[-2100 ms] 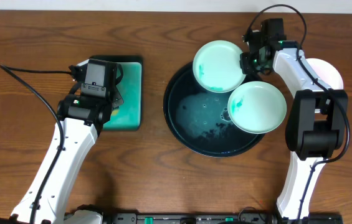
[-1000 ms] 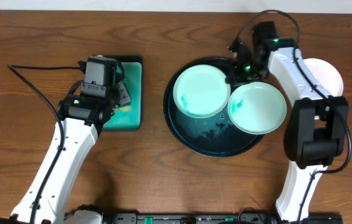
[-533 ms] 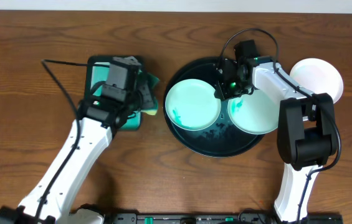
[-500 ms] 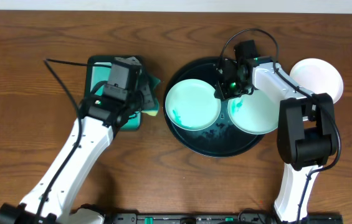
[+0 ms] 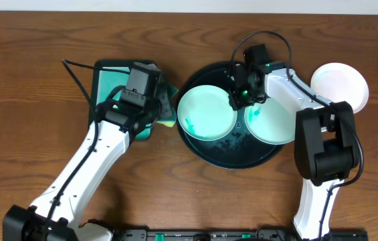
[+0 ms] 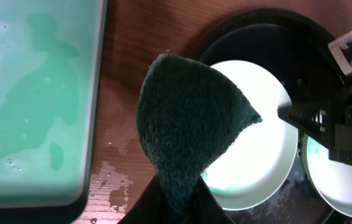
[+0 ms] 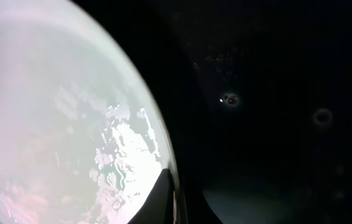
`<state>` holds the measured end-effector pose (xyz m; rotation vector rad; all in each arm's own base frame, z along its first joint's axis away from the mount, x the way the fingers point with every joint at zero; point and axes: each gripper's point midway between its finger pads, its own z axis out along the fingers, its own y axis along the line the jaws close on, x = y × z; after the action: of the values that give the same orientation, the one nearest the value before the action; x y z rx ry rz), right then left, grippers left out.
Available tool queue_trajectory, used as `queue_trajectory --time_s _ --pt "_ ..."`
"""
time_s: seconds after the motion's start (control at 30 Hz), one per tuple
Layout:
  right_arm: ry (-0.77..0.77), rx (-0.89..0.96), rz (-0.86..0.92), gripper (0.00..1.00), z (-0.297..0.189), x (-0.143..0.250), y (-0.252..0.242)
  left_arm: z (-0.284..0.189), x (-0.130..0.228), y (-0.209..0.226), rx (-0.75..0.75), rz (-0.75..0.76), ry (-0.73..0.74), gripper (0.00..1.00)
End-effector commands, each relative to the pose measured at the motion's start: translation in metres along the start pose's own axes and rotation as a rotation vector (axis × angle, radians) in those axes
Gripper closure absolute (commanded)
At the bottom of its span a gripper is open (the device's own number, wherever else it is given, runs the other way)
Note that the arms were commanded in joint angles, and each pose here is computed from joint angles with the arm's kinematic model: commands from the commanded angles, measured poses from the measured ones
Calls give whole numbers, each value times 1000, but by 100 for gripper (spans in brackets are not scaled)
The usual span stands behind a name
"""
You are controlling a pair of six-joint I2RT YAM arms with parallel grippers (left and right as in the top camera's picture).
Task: Clean dirty plates on tray and stack at the side
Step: 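Carry the green sponge with the left gripper onto the back plate, then scrub the back plate with the sponge while right gripper holds it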
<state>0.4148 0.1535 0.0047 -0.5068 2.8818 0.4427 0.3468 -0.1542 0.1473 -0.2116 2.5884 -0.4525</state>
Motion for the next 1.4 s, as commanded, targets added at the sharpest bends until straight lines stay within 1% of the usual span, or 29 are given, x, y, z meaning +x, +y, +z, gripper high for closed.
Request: queue_trajectory --time_s 0.0,0.2,0.3,0.43,0.57,0.77,0.97,1.03,1.1,1.23,1.37 --pt "-6 173 105 99 -6 1 -39 6 4 -5 7 -41 10 93" --pt "-46 154 138 99 -23 -7 -44 32 7 -21 31 -77 17 93" --pt "-32 154 152 99 -24 -3 -43 47 7 -33 58 -121 8 93" --pt "-30 151 241 99 -22 -1 -42 69 7 -60 124 -158 -17 93" --pt "-37 150 282 99 -22 -2 -39 95 10 -82 177 -177 -36 93" --pt "-35 148 275 98 -21 -2 -36 136 20 -80 174 -300 -21 93" --pt "-51 145 262 98 -20 -7 -32 168 25 -79 190 -303 -31 93" --pt "-56 145 265 98 -20 -8 -32 177 31 -71 159 -303 -21 93" --pt "-59 149 272 98 -20 -9 -33 183 37 -57 94 -290 -24 93" --pt "-60 150 271 99 -20 -9 -33 183 41 -12 -128 -169 -69 93" --pt "-60 153 271 98 -20 -9 -34 169 41 32 -354 -63 -102 93"
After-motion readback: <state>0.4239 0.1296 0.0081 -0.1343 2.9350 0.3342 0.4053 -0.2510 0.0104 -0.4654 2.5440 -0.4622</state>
